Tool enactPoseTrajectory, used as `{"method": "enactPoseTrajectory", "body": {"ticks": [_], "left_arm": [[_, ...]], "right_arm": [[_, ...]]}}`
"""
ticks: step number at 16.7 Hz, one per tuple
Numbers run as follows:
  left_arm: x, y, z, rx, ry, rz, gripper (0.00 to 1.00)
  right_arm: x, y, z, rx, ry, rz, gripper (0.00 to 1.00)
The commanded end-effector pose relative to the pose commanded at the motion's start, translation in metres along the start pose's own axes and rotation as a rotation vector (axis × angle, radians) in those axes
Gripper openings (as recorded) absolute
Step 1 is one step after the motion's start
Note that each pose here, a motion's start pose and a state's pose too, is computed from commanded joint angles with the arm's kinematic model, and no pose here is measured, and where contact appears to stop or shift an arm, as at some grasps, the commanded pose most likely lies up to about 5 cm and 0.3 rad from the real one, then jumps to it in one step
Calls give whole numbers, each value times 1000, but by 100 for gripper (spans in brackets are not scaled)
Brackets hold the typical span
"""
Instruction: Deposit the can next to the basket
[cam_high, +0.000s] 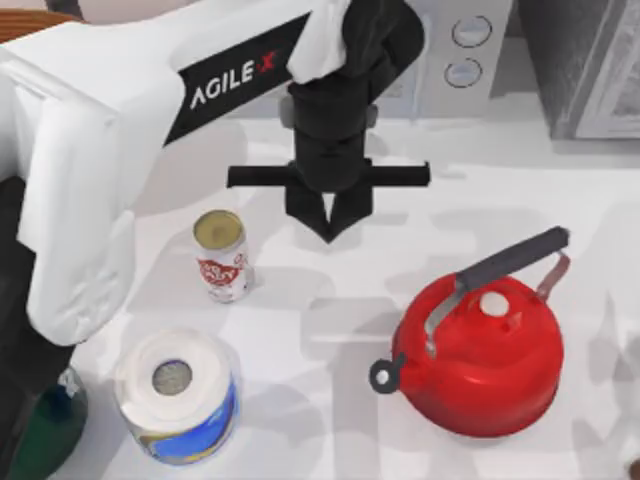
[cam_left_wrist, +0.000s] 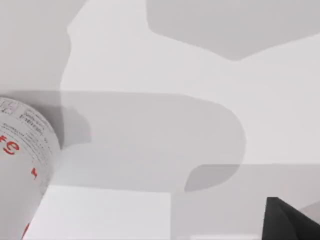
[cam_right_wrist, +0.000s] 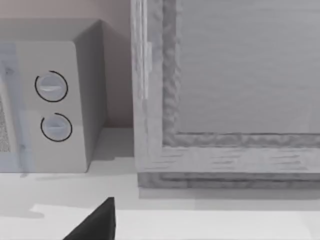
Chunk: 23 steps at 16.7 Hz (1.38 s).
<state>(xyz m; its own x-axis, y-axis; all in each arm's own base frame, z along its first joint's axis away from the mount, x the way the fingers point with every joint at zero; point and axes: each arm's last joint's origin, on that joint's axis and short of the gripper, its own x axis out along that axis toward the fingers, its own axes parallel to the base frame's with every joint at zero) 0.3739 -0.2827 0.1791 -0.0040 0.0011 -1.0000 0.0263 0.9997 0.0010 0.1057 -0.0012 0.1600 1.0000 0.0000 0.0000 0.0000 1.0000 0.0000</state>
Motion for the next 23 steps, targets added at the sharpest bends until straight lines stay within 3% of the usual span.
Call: {"method": "enactPoseTrajectory", "body": {"ticks": [12, 20, 23], "left_arm": [[13, 1, -5, -12, 62, 16, 0], [10, -1, 0, -6, -3, 1, 0], [10, -1, 0, -6, -3, 1, 23]], "right_arm": [[0, 0, 0, 0, 0, 0, 100], [0, 0, 0, 0, 0, 0, 100], [0, 0, 0, 0, 0, 0, 100]]}}
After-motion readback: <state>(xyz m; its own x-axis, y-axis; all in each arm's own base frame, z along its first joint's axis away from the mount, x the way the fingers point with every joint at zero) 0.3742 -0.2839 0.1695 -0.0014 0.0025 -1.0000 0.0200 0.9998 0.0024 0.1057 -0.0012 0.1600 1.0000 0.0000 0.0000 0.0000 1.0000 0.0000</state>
